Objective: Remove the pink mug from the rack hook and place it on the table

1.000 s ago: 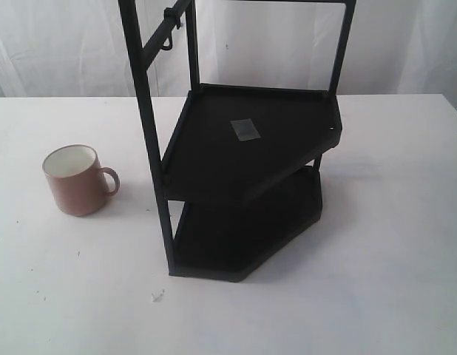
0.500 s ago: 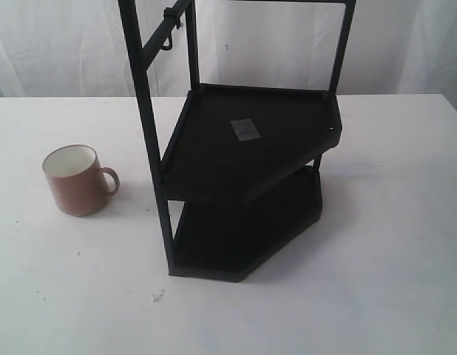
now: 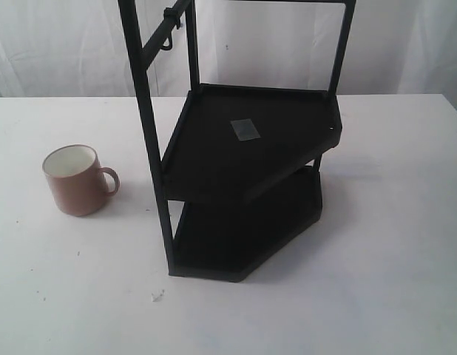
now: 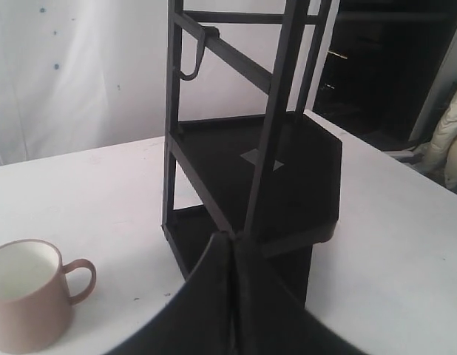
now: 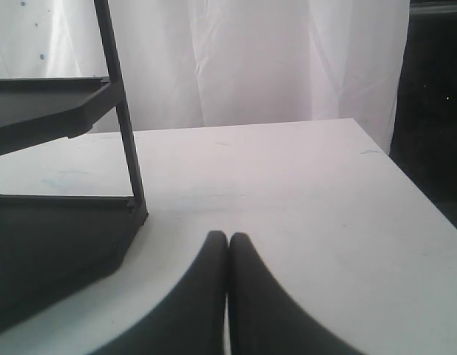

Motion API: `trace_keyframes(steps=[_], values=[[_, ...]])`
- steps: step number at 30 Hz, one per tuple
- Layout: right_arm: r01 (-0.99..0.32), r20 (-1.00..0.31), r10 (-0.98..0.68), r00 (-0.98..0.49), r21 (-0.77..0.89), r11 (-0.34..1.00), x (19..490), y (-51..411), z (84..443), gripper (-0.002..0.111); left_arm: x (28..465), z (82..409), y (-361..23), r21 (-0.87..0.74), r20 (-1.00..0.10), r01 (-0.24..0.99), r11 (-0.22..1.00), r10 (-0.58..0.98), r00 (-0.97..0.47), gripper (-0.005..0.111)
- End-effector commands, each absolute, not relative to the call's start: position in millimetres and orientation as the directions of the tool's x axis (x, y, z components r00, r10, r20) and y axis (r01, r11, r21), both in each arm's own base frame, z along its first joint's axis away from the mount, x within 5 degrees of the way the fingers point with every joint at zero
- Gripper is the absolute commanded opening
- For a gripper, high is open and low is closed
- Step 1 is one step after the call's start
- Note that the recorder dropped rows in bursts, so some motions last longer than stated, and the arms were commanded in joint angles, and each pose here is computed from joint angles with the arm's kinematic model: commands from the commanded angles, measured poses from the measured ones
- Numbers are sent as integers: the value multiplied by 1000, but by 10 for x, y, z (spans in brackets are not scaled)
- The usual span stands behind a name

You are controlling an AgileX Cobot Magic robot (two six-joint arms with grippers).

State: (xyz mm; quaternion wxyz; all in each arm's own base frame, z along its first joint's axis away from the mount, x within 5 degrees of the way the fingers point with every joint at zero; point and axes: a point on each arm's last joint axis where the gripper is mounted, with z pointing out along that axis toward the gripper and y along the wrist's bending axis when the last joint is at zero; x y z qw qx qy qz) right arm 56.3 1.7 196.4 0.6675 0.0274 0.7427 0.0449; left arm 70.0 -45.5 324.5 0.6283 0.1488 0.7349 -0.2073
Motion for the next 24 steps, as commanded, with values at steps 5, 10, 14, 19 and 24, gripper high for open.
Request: trace_keyframes(steps=[5,10,14,19,24], values=[[-18,-990,104,-93,106,994,561,15,1970,0,595,3234,-422,-87,-993,438,895,-41,-112,0],[-18,-990,104,-93,106,994,561,15,1970,0,462,3135,-291,-101,-982,271,957,-51,-183,0],[-18,-990,104,-93,106,994,561,15,1970,0,459,3103,-238,-97,-976,209,973,-53,-210,0],[-18,-990,104,-93,106,994,561,15,1970,0,468,3074,-158,-106,-968,116,988,-76,-237,0],[-18,-990,104,-93,106,994,561,15,1970,0,488,3068,-100,-111,-972,52,992,-97,-215,0]])
